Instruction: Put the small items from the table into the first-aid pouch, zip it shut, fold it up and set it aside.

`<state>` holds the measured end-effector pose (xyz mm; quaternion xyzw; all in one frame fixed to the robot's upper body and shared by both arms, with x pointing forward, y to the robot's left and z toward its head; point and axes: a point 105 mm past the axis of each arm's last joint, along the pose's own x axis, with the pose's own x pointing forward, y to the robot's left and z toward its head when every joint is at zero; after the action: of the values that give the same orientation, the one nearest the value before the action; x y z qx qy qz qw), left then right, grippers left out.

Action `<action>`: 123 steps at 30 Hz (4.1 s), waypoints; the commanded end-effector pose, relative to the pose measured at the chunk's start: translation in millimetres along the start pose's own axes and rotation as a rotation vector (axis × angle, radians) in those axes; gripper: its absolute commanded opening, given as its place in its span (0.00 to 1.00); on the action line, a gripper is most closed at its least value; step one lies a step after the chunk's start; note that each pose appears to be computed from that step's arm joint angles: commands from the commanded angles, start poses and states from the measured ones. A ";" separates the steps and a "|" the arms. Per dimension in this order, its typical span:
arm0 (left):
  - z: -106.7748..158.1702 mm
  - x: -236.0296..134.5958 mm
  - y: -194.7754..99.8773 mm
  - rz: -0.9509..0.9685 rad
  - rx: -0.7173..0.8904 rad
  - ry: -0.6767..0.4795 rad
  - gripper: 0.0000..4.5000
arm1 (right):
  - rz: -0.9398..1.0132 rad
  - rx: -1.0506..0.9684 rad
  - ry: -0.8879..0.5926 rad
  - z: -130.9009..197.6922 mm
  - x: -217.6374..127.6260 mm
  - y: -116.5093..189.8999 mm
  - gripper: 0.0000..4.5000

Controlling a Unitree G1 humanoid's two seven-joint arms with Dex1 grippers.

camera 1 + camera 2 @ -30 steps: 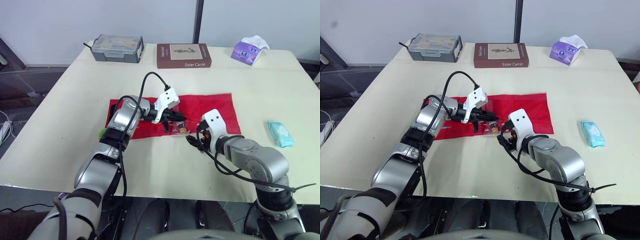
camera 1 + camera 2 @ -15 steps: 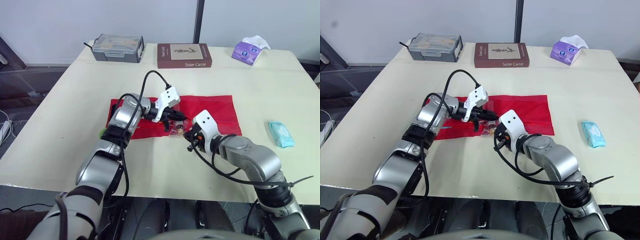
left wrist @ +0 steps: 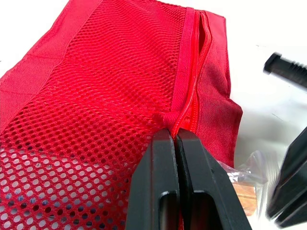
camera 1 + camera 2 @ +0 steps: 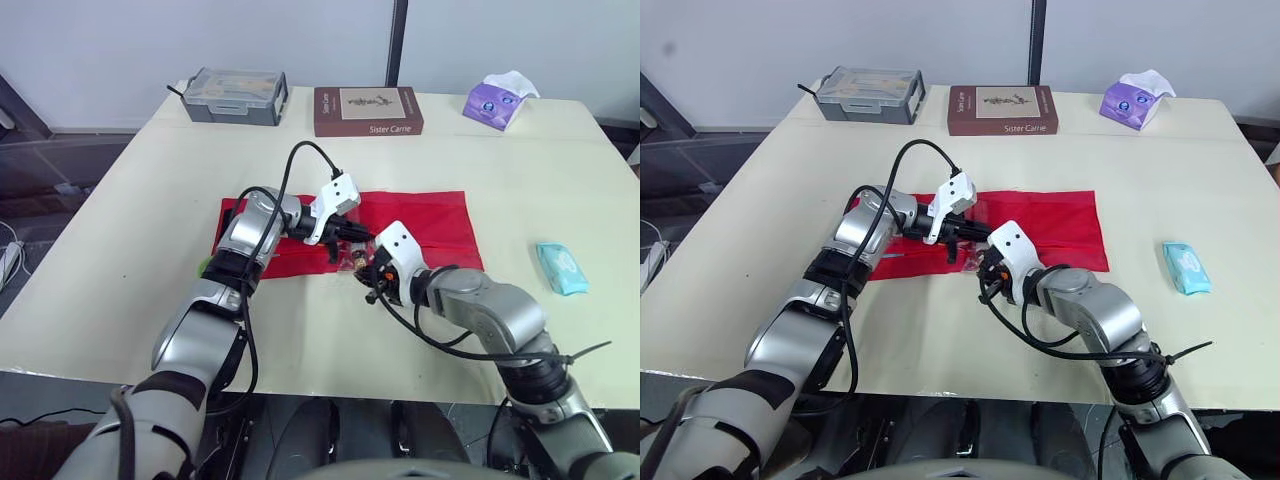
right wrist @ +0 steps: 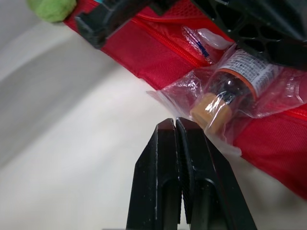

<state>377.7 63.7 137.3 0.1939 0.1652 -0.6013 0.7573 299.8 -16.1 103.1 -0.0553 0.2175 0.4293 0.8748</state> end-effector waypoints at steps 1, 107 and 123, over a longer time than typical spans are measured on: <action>14.9 -2.5 -1.1 -0.005 0.046 -0.026 0.00 | -0.040 -0.016 -0.064 14.6 2.5 -5.6 0.02; -18.8 -30.4 -20.9 -0.255 0.134 -0.046 0.01 | -0.103 -0.115 -0.211 27.1 1.0 -17.4 0.00; -21.2 -27.2 -23.5 -0.326 0.161 -0.007 0.00 | -0.108 0.033 -0.128 2.0 -34.0 -6.4 0.53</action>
<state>352.6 95.5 120.2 0.2180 0.1587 -0.7045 0.6565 285.0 -46.6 113.0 -0.0238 0.1777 0.3836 0.9059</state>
